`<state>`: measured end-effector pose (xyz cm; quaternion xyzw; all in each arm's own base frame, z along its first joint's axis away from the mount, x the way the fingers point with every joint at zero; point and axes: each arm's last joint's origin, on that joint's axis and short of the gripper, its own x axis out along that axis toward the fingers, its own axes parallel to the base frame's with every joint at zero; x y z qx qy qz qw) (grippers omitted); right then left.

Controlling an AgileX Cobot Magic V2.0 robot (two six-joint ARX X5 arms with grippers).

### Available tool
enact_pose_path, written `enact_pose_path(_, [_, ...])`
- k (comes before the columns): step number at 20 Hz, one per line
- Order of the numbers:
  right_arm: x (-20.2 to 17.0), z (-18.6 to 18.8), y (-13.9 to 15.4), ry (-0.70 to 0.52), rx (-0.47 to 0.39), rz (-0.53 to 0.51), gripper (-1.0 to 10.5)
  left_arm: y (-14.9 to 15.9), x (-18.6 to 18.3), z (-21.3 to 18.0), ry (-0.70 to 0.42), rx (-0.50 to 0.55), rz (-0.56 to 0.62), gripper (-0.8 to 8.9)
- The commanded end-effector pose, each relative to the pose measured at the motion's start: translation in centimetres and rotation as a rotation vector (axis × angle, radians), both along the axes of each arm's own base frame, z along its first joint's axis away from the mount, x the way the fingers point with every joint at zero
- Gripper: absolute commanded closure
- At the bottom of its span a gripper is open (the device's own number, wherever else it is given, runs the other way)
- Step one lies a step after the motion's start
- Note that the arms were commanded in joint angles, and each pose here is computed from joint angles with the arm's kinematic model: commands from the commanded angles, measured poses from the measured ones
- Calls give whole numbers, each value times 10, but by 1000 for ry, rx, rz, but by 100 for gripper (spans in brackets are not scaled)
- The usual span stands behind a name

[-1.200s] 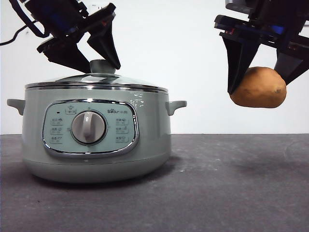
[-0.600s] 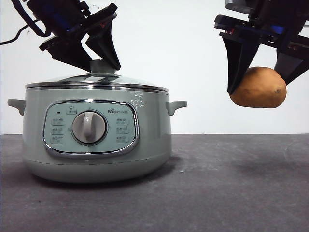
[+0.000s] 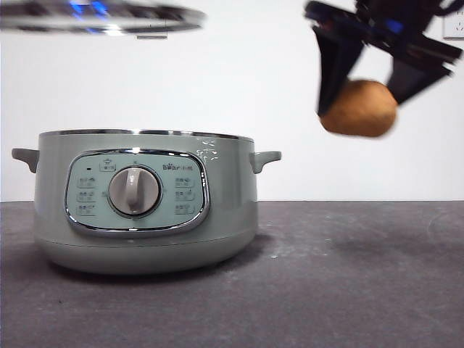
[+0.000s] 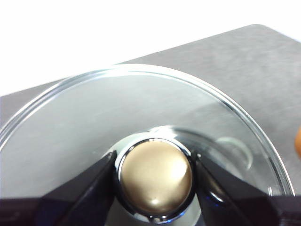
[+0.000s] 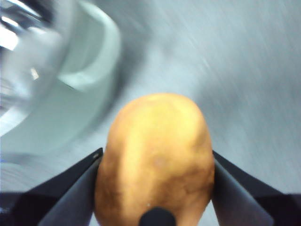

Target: Pick up the potato,open the lid,put the potato in the pot,close the lid

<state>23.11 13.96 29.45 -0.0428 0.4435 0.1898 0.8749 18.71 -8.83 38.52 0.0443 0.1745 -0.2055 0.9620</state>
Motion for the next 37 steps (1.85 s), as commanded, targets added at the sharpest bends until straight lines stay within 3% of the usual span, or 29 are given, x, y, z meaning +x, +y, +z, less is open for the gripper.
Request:
enact_pose_path(1, [1, 20, 12, -96, 34, 65, 959, 17, -31, 21, -102, 5, 48, 822])
enact_pose_path(4, [1, 45, 32, -205, 97, 139, 959, 36, -67, 30, -148, 17, 109, 822])
enact_pose_path(6, [4, 57, 49, -212, 145, 207, 959, 47, -88, 33, -180, 7, 134, 822])
enact_pose_path(9, [20, 62, 79, -218, 132, 272, 959, 59, -112, 36, -216, -12, 144, 822])
enact_pose_path(12, [48, 50, 114, -170, 133, 331, 959, 65, -127, 34, -217, -15, 145, 822])
enact_pose_path(16, [76, 16, 156, -120, 73, 391, 959, 67, -130, 32, -209, -12, 144, 822])
enact_pose_path(20, [85, -18, 190, -98, 11, 470, 959, 67, -130, 32, -202, -28, 147, 822])
enact_pose_path(29, [92, -73, 205, -7, -106, 530, 959, 67, -130, 32, -200, -33, 149, 822])
enact_pose_path(34, [92, -82, 205, 21, -144, 549, 926, 67, -130, 32, -199, -35, 150, 822])
enact_pose_path(37, [92, -86, 205, 33, -151, 549, 667, 67, -131, 30, -184, -27, 149, 822])
